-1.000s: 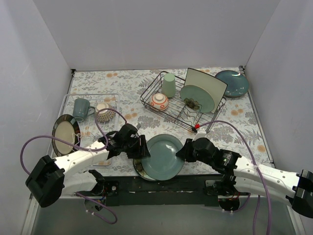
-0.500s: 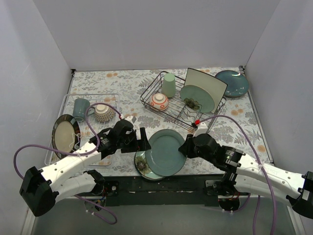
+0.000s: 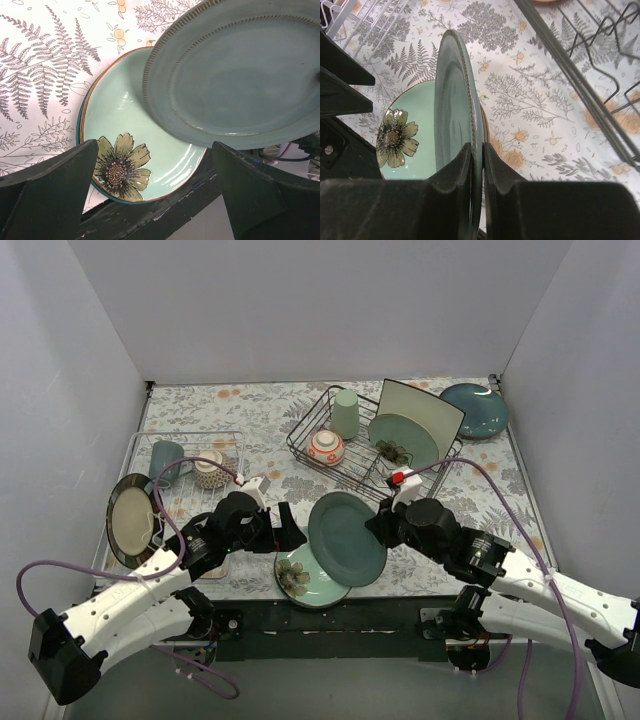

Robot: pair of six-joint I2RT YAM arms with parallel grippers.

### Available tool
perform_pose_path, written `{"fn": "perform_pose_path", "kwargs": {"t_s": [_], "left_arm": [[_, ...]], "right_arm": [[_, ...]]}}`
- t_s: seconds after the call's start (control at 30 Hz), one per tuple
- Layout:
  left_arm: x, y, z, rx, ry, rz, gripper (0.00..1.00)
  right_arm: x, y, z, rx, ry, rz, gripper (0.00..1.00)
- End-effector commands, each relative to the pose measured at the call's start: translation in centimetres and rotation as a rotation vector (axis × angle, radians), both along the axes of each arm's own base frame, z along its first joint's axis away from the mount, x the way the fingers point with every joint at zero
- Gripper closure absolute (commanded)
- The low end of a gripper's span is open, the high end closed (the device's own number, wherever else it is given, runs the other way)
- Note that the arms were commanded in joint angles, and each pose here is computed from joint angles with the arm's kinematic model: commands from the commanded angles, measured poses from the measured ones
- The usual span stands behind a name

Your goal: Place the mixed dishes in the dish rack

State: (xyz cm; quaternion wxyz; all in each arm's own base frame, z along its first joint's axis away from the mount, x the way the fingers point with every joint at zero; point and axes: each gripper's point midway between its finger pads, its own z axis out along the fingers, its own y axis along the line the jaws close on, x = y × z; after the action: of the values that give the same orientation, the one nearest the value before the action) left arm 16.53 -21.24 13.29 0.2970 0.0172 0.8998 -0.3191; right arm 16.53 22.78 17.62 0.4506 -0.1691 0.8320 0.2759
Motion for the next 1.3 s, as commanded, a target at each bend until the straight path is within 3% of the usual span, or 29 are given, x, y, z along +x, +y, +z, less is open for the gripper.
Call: {"fn": "perform_pose_path", "kwargs": {"t_s": [0.0,0.4,0.77,1.0,1.27], "left_arm": [[0.3,0.1,-0.1,0.009,-0.019,0.002,0.02],[0.5,0.3,-0.4,0.025,-0.012,0.015,0.02],[0.5,0.4,-0.4,0.025,-0.012,0.022,0.02],[0.5,0.4,-0.6,0.03,-0.009,0.019,0.02],[0.5,0.4,-0.5,0.024,-0.011,0.021,0.02]], "right_arm": [[2.0,1.5,8.6,0.102,-0.211,0.021,0.99],[5.4,1.6,20.7,0.033,-0.454,-0.035,0.99],[9.7,-2.5,30.1,-0.232,-0.808,-0.238,0.99],[11.5,-3.7,30.9,-0.549,-0.988,-0.246,0.99],[13.2,-4.0,26.6,-0.794,-0.982,-0.141,0.99]]}}
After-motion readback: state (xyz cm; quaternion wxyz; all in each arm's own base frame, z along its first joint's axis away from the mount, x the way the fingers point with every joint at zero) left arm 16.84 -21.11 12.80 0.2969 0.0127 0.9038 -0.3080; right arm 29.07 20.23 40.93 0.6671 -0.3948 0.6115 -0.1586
